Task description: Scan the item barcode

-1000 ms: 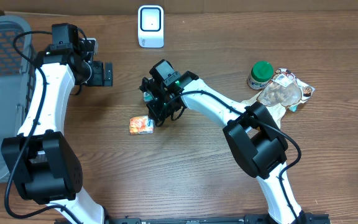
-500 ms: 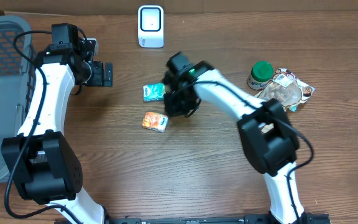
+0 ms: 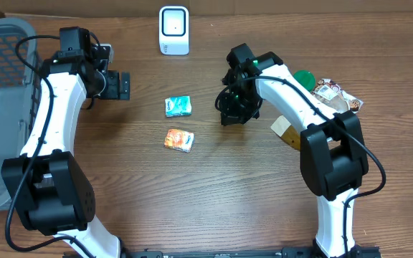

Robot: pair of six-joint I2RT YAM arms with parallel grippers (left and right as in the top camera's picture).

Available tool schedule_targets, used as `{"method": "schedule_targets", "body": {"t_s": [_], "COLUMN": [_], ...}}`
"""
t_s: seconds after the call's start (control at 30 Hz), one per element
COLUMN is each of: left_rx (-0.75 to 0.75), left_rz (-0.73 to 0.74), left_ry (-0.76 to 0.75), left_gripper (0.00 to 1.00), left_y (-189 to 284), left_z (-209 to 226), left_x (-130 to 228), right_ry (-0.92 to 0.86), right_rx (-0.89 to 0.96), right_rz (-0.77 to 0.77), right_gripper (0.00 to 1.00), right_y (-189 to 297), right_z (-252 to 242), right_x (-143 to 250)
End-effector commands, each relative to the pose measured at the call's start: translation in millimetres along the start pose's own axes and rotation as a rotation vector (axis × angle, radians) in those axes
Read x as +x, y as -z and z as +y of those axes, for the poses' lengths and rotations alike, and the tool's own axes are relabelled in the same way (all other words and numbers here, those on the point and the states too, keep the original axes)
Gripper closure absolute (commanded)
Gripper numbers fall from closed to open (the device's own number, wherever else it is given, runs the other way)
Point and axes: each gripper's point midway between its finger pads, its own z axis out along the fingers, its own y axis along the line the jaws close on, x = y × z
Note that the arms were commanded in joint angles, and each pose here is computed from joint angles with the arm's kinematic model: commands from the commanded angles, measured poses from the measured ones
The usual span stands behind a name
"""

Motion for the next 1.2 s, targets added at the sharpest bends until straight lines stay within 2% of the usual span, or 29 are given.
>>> {"method": "schedule_targets", "body": {"t_s": [0.0,0.03,0.17,0.33,0.47,0.53,0.7,0.9,1.17], "left_rx": [0.011,0.011,0.011,0.011,0.011,0.011,0.011,0.011,0.011], "left_rz": [-0.017,-0.017,-0.017,-0.018,-0.018,-0.017,-0.018,-0.018,-0.017], "left_ry": [-0.012,-0.012,-0.012,-0.012,-0.012,-0.012,-0.012,-0.012,-0.012], "left_gripper": [0.0,0.0,0.01,0.01,0.0,0.0,0.01,0.0,0.01], "left_y": [5,5,5,5,5,5,5,5,5], "left_z": [-1,-1,-1,-1,-1,-1,-1,-1,-1], "left_x": [-4,-4,-4,-4,-4,-4,-4,-4,-4], "right_ry": [0.01,0.01,0.003,0.019,0.165,0.204,0.269,0.323,0.351], "right_rx": [-0.007,-0.009,-0.012,-0.052,-0.136,-0.135,-0.134,-0.098,-0.084], "right_rz": [-0.05,-0.049,-0.055,-0.065,-0.066,-0.068,-0.066,-0.085,-0.081], "right_gripper": [0.96,0.96,0.84,0.79,0.61,0.56,0.54,0.42,0.41], "right_y": [18,18,22,44,62,62,57,50,42], "right_z": [4,4,3,4,21,22,32,44,52], "right_x": [-8,-8,-9,-12,-7,-7,-4,-4,-1]}}
